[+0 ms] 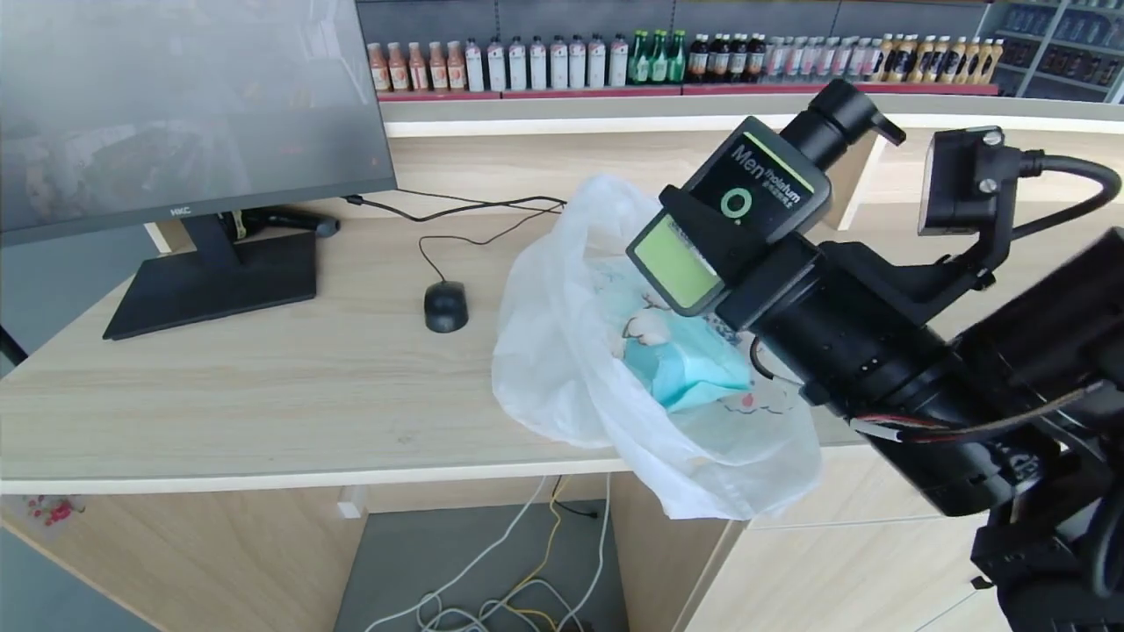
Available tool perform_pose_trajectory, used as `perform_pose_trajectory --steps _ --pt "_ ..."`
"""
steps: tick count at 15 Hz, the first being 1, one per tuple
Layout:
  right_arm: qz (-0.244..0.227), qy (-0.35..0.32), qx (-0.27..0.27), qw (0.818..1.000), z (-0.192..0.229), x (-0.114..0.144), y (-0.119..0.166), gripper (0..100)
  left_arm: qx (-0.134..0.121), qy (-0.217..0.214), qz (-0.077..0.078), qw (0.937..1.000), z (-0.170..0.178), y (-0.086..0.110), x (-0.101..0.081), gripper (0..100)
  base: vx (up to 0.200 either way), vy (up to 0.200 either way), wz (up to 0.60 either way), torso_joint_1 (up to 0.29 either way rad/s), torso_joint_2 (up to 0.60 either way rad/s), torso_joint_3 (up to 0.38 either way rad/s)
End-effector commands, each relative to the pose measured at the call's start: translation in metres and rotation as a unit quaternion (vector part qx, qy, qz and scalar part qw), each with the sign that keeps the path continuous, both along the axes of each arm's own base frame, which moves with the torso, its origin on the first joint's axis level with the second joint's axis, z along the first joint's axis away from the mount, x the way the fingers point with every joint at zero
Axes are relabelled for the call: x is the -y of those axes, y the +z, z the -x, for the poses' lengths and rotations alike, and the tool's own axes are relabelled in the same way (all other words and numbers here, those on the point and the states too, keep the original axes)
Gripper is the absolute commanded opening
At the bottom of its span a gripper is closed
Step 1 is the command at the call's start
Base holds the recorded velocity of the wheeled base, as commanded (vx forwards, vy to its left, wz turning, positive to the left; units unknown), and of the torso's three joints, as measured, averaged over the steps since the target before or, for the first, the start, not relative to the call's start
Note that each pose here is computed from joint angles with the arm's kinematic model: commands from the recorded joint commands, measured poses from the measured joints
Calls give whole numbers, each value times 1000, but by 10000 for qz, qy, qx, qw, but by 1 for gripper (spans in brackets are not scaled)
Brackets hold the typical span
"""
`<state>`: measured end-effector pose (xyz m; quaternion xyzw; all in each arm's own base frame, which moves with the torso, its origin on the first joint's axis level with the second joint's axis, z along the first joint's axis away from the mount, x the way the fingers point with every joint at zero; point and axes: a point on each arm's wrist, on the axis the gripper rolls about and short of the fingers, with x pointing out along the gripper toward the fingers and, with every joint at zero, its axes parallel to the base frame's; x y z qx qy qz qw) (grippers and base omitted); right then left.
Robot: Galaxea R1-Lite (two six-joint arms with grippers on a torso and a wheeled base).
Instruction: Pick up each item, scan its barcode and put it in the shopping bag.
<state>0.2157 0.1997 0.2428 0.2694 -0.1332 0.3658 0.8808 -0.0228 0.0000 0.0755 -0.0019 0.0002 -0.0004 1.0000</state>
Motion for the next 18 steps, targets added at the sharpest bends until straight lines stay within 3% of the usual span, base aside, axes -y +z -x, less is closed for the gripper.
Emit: perform_pose_trajectory --steps 1,2,4,6,13,18 --pt "-149 5 -542 9984 -17 1 17 0 2 4 4 10000 0 0 0 100 0 0 0 0 0 0" --pt "-73 -12 -846 9964 -22 5 25 0 2 4 4 10000 0 0 0 100 0 0 0 0 0 0" --pt "-541 86 -1373 9890 -33 8 52 0 2 -3 4 10000 0 0 0 100 0 0 0 0 0 0" --pt "-592 76 -1634 9847 -44 11 60 0 2 4 4 10000 0 0 0 100 0 0 0 0 0 0" --pt "-199 315 -2265 9733 -58 29 47 0 2 4 4 10000 0 0 0 100 0 0 0 0 0 0" --pt "12 527 -2538 9658 -64 24 33 0 2 -3 4 10000 0 0 0 100 0 0 0 0 0 0"
